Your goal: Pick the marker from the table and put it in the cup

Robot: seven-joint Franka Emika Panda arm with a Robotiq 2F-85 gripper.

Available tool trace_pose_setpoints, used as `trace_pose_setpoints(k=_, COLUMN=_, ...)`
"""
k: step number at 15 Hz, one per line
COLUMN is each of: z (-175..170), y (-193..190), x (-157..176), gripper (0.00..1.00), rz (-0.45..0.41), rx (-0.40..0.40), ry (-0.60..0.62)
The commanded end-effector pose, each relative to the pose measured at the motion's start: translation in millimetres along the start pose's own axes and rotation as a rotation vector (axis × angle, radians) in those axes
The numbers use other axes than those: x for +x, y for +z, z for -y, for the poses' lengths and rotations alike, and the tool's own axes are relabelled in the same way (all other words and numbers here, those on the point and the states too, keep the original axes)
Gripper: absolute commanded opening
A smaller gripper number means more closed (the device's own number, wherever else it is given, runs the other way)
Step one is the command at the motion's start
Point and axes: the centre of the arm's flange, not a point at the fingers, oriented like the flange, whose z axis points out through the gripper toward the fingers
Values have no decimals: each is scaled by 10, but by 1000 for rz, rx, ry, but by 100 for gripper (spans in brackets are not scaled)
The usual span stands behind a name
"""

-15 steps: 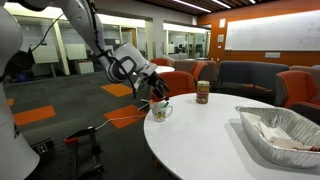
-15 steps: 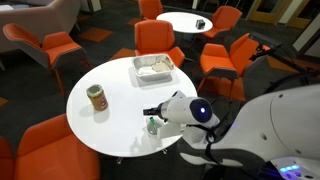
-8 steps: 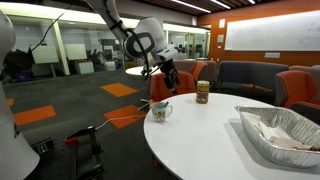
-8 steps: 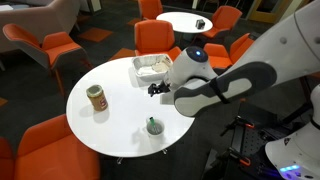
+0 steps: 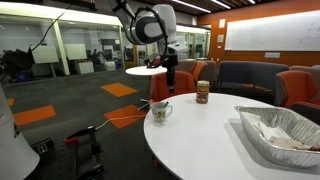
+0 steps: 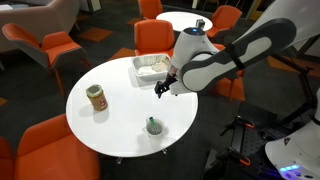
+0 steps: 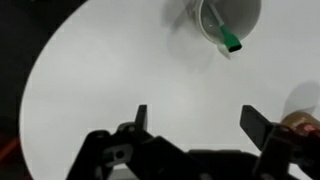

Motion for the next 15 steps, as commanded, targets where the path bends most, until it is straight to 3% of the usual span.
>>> trace_pose_setpoints(k=1, z=-38, y=-55, x=32, gripper=100, rz=13, rx=-16, ry=-38)
trace_pose_setpoints(k=7, z=-37, y=-93, x=10, gripper=100, rz=-45, rx=-6, ry=-95)
trace_pose_setpoints(k=15, z=96, y=-372, x=-112, gripper=100, rz=-58, rx=51, ry=-137)
